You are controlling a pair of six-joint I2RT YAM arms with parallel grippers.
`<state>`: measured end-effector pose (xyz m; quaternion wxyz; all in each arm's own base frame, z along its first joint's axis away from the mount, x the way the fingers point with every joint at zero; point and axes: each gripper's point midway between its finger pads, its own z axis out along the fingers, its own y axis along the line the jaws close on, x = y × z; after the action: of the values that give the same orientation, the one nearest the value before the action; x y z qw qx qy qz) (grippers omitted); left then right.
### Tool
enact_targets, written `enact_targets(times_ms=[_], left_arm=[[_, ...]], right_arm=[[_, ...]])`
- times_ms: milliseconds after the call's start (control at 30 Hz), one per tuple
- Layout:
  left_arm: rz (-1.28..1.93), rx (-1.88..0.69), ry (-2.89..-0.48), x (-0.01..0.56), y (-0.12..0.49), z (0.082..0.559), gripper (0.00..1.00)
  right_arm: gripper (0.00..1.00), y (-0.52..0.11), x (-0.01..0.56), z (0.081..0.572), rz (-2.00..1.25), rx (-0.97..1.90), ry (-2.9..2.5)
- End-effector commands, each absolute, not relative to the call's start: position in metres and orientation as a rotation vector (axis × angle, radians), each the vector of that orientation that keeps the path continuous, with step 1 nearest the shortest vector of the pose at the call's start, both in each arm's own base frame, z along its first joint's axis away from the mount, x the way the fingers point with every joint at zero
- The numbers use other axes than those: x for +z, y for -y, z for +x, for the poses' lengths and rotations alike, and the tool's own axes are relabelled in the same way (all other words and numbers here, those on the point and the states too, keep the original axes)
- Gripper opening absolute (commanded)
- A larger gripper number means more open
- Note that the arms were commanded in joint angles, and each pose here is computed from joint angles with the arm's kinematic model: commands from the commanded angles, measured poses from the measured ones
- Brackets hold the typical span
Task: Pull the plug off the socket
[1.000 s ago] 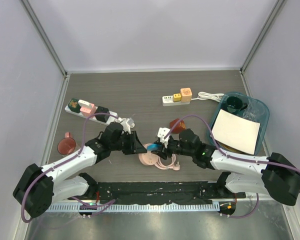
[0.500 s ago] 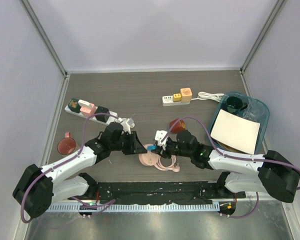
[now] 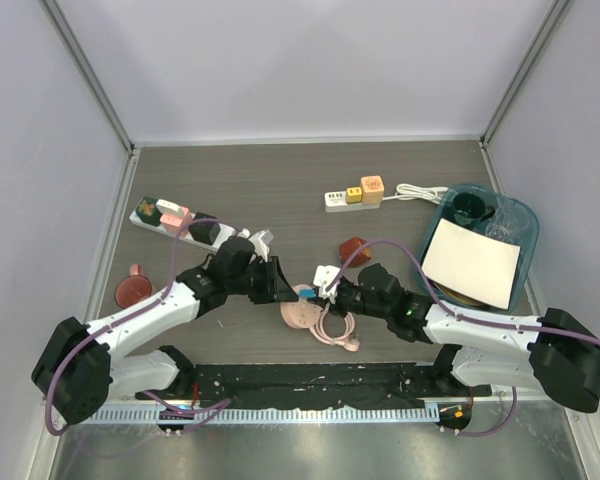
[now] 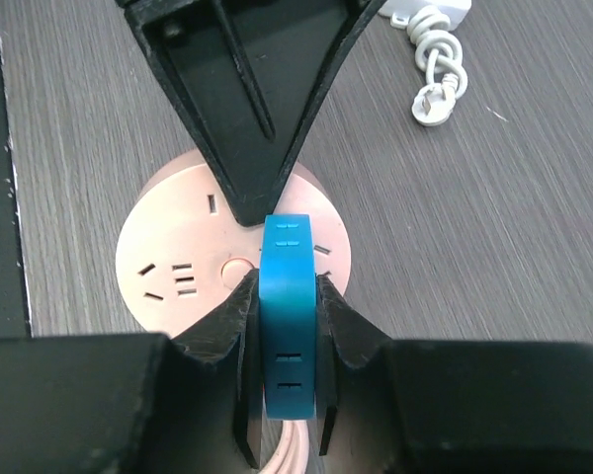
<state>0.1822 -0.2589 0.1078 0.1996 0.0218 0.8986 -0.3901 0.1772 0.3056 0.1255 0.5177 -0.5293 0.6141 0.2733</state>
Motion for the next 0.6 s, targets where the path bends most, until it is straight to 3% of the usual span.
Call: enact_targets(times_ms=[0,300,567], left_arm=[[-0.032,-0.866,-2.561,0.089,0.237,0.200,0.00],[-0.030,-0.785,-2.585,0.077,0.230,0.202,0.00],[-0.031,-0.785,-2.596,0.074,0.232,0.204,0.00]], right_arm=[[0.01,-0.315,0.164,0.177,-1.254,0.623,-1.333],[0.01,-0.309,0.175,0.177,-1.270,0.545,-1.278],[0.01,-0.321,0.174,0.161,-1.337,0.644,-1.278]])
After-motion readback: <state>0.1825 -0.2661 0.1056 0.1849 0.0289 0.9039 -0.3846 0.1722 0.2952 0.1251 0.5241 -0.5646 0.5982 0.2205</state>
